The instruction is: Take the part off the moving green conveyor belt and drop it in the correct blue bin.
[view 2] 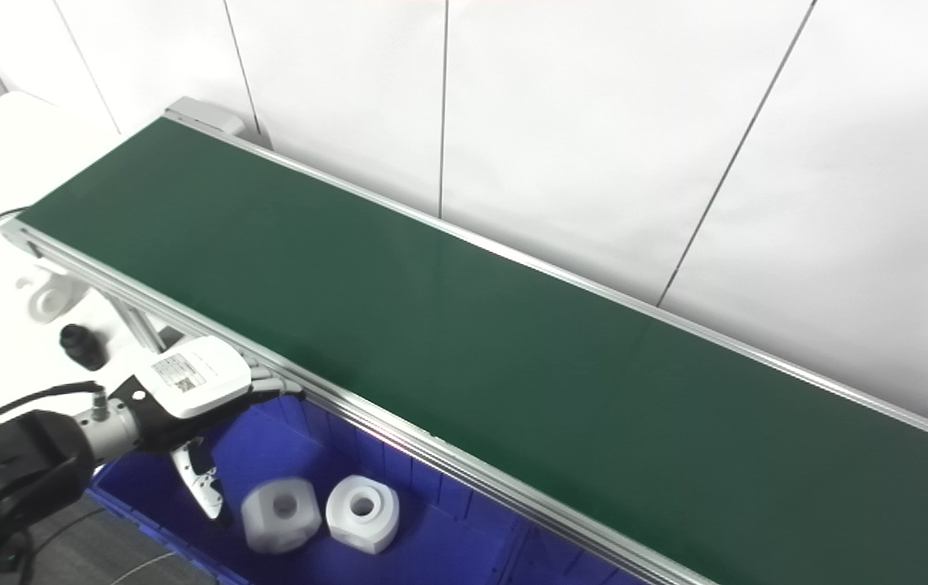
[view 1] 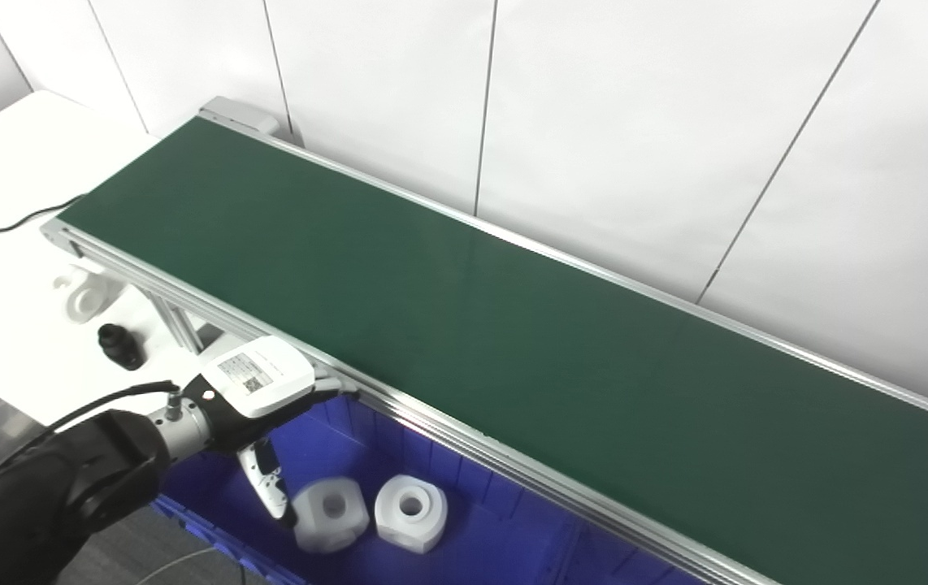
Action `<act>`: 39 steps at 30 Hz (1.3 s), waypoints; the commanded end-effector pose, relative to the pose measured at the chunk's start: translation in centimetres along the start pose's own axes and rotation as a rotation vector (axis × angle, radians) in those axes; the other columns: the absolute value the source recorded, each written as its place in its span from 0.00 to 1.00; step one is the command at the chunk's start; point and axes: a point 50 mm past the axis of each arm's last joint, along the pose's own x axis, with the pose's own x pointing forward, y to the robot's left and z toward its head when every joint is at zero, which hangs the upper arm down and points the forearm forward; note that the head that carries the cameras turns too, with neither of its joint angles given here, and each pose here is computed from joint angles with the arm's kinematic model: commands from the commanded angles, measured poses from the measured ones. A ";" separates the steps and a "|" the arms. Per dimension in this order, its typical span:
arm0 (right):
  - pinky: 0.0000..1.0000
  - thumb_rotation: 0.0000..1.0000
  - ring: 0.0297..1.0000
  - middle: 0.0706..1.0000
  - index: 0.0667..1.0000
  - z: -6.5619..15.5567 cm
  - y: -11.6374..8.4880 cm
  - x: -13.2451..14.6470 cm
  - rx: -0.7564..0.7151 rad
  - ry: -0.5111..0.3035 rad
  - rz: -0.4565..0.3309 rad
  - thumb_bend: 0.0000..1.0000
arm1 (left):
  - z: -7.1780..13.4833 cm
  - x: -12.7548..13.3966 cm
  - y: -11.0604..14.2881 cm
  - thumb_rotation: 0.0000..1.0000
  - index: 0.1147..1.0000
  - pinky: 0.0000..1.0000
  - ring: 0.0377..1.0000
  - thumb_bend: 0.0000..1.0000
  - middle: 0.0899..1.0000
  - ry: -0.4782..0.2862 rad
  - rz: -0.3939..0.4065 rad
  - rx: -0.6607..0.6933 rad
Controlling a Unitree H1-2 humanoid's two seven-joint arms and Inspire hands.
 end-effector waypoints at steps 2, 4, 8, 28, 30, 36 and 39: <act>1.00 1.00 0.99 1.00 1.00 0.9 0.4 0.1 -0.001 -0.048 0.007 0.71 | 2.0 -0.8 2.7 0.56 0.76 0.68 0.71 1.00 0.74 -0.064 0.113 -0.049; 1.00 1.00 0.99 1.00 1.00 1.0 0.5 0.2 -0.007 -0.050 0.009 0.71 | 3.3 -1.4 4.0 0.56 0.74 0.68 0.71 1.00 0.74 -0.107 0.173 -0.109; 1.00 1.00 0.98 1.00 1.00 1.0 1.1 0.4 -0.035 -0.057 0.009 0.70 | 6.1 -3.1 6.6 0.47 0.67 0.62 0.67 1.00 0.69 -0.217 0.306 -0.337; 0.87 0.82 0.88 0.95 0.96 0.8 7.8 3.4 0.000 -0.060 -0.018 0.82 | 13.9 3.0 -6.3 0.82 1.00 1.00 1.00 0.64 1.00 -0.222 0.199 -1.371; 0.87 0.83 0.89 0.94 0.96 1.0 8.3 3.8 0.001 -0.062 -0.023 0.83 | 13.5 3.2 -7.2 0.86 1.00 1.00 1.00 0.64 1.00 -0.206 0.166 -1.355; 0.89 0.83 0.90 0.95 0.96 1.5 8.8 4.5 0.010 -0.066 -0.029 0.84 | 11.8 3.5 -9.6 0.79 1.00 1.00 1.00 0.62 1.00 -0.166 0.073 -1.317; 0.90 0.83 0.90 0.95 0.96 1.9 8.8 4.8 0.015 -0.066 -0.032 0.85 | 10.8 3.5 -10.1 0.76 1.00 1.00 1.00 0.66 1.00 -0.158 0.047 -1.301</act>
